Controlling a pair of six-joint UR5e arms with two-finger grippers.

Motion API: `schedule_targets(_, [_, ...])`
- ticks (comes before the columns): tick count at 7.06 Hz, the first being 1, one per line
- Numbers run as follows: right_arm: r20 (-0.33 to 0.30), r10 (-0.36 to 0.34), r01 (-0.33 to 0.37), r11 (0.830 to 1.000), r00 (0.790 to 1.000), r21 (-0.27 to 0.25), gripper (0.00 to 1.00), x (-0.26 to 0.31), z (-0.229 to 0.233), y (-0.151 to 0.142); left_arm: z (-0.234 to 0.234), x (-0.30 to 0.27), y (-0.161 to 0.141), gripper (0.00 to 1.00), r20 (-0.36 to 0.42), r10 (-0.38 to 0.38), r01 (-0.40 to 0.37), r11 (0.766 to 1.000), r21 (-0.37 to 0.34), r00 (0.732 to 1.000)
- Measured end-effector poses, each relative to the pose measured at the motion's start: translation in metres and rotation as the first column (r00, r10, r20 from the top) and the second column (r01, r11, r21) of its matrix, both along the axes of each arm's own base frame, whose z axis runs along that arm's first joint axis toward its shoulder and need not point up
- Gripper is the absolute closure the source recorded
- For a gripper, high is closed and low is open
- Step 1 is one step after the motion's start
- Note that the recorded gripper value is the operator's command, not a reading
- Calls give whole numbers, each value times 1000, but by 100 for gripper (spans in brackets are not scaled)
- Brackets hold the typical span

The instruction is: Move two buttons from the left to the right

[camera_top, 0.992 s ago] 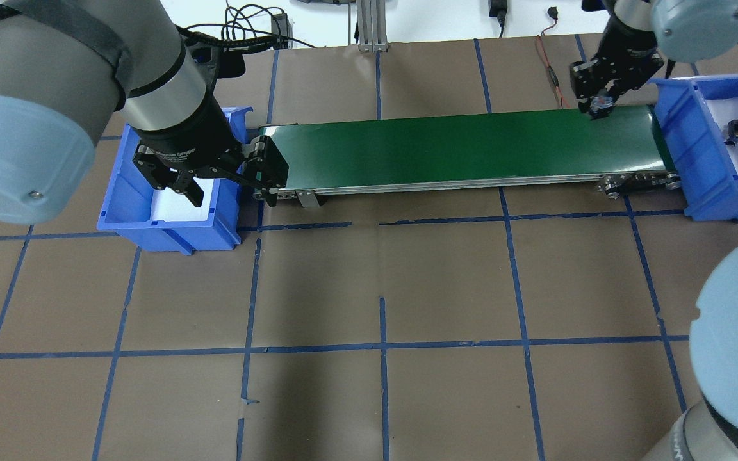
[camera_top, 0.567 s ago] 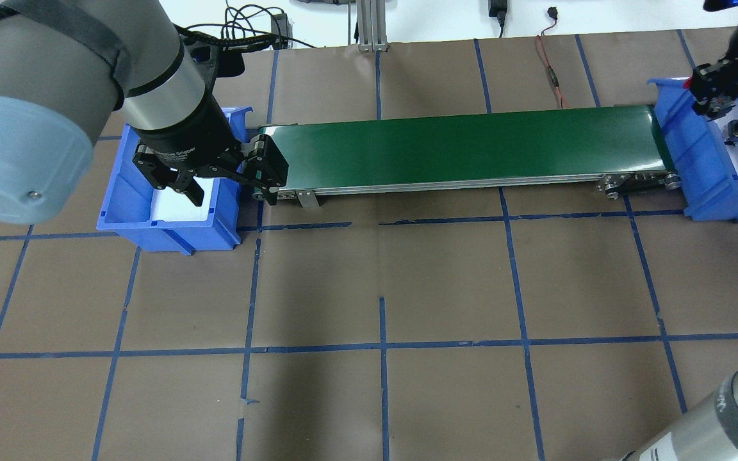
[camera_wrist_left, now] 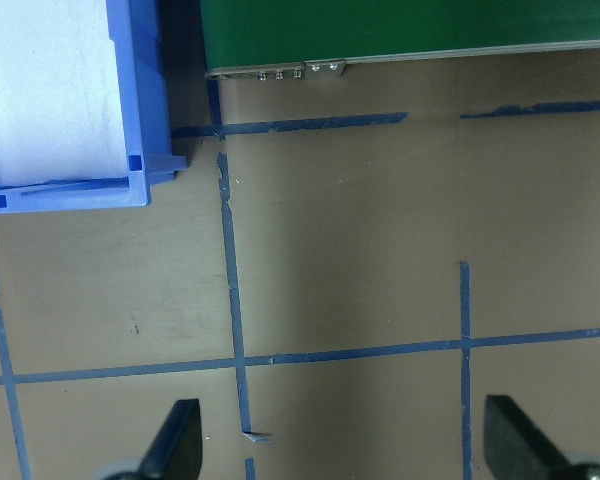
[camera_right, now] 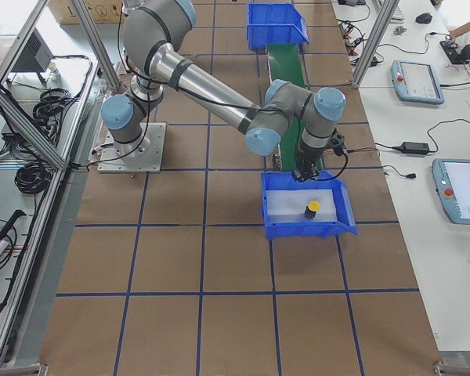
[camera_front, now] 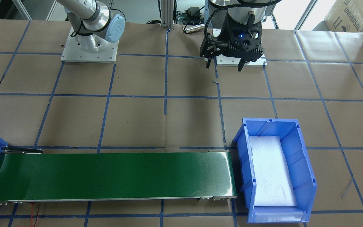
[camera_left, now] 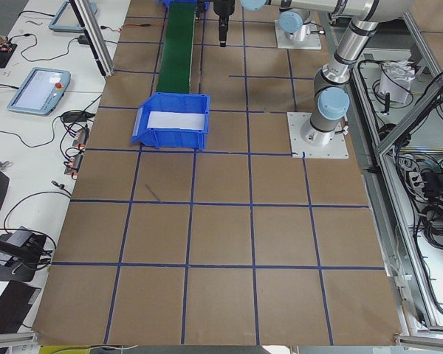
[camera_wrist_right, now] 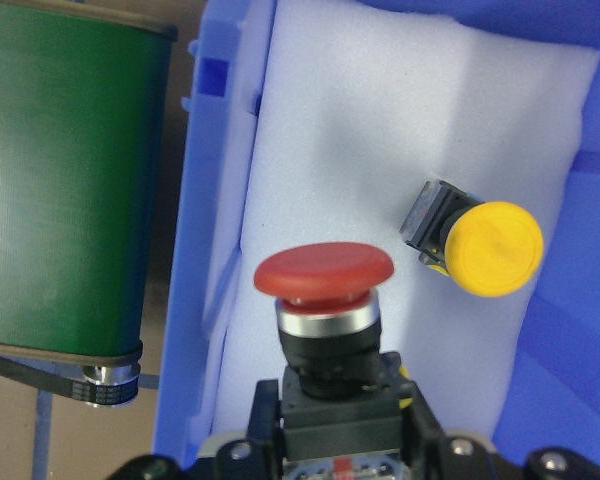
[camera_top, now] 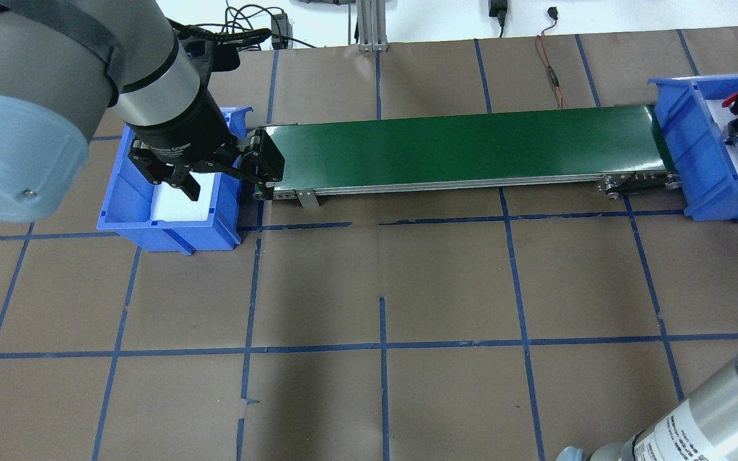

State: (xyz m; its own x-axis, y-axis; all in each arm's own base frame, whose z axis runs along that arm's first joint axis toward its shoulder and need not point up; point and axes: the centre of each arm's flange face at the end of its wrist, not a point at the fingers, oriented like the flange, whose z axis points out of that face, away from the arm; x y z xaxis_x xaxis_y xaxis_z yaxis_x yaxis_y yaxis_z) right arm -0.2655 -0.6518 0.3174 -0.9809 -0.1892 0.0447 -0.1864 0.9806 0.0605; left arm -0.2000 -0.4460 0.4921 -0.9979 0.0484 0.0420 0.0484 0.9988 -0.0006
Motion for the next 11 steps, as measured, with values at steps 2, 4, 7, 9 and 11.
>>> schedule_targets(2, [24, -19, 18, 1000, 1000, 22, 91, -14, -22, 2, 7, 4, -9, 0, 29, 2, -2, 1000, -17, 1000])
schedule_targets(4, [48, -29, 26, 998, 998, 56, 85, -23, -50, 2, 11, 13, -18, 0, 61, 14, -12, 999, -32, 998])
schedule_targets(7, [57, -35, 30, 997, 998, 77, 0, -28, -68, 0, 15, 47, -27, 0, 24, 44, -44, 999, -32, 999])
schedule_targets(9, [49, -40, 37, 997, 998, 68, 0, -30, -62, -2, 16, 50, -29, 0, 19, 46, -46, 998, -32, 999])
schedule_targets(11, [24, -38, 37, 999, 999, 34, 0, -25, -23, -2, 18, 52, -30, 0, 19, 49, -49, 998, -35, 999])
